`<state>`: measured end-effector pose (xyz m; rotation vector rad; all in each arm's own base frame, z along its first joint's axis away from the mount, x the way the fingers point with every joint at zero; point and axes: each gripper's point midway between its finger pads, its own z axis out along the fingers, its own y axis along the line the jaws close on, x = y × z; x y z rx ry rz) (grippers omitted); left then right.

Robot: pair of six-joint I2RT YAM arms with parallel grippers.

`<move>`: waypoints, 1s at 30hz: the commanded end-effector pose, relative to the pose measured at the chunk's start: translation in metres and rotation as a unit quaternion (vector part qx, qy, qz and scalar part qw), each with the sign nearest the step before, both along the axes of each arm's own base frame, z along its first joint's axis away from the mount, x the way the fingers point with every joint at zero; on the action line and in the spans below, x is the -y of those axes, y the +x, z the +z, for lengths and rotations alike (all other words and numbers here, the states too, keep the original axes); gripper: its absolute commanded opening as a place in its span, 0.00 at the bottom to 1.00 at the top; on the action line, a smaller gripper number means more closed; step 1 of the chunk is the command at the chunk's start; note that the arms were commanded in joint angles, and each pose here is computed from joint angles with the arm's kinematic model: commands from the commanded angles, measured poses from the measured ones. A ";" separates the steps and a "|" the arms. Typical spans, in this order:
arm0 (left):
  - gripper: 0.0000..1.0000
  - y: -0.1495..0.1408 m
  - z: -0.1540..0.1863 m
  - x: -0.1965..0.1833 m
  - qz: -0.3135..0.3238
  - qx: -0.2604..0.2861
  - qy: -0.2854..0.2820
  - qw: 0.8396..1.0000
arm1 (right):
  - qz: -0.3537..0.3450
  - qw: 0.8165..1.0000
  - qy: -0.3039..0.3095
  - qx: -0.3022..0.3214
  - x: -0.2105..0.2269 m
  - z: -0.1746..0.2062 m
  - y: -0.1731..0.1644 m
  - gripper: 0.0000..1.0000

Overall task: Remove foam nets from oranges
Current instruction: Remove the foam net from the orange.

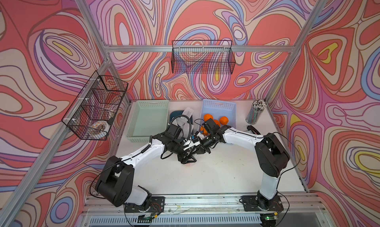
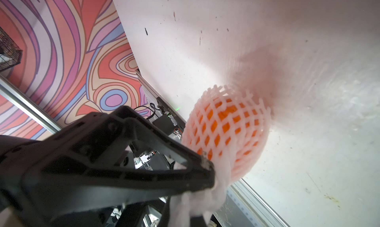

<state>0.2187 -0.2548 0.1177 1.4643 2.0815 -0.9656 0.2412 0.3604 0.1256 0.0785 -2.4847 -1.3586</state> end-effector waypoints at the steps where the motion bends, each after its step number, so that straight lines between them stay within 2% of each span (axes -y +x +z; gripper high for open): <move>1: 0.74 -0.010 0.004 0.007 -0.025 -0.027 -0.013 0.999 | -0.013 0.998 0.046 0.028 0.003 0.030 0.011 0.02; 6: 0.70 0.005 0.007 0.021 -0.019 -0.029 -0.030 0.999 | -0.015 0.998 0.050 0.024 0.015 0.034 0.012 0.02; 11: 0.66 0.006 -0.001 0.032 -0.027 -0.044 -0.030 0.998 | -0.019 0.999 0.042 0.017 0.025 0.028 0.014 0.02; 15: 0.60 0.009 -0.007 0.036 -0.020 -0.052 -0.035 0.998 | -0.030 0.998 0.047 0.026 0.039 0.038 0.018 0.02; 19: 0.50 0.006 -0.017 0.039 -0.022 -0.071 -0.030 0.997 | -0.041 0.998 0.047 0.026 0.048 0.040 0.024 0.04; 22: 0.31 0.008 -0.022 0.041 -0.017 -0.080 -0.026 0.996 | -0.042 0.998 0.050 0.025 0.049 0.041 0.026 0.05; 25: 0.19 0.010 -0.024 0.042 -0.014 -0.085 -0.024 0.996 | -0.043 0.997 0.050 0.025 0.050 0.042 0.028 0.08; 30: 0.16 0.017 -0.019 0.044 -0.007 -0.078 -0.023 0.997 | -0.048 0.997 0.050 0.030 0.053 0.044 0.032 0.22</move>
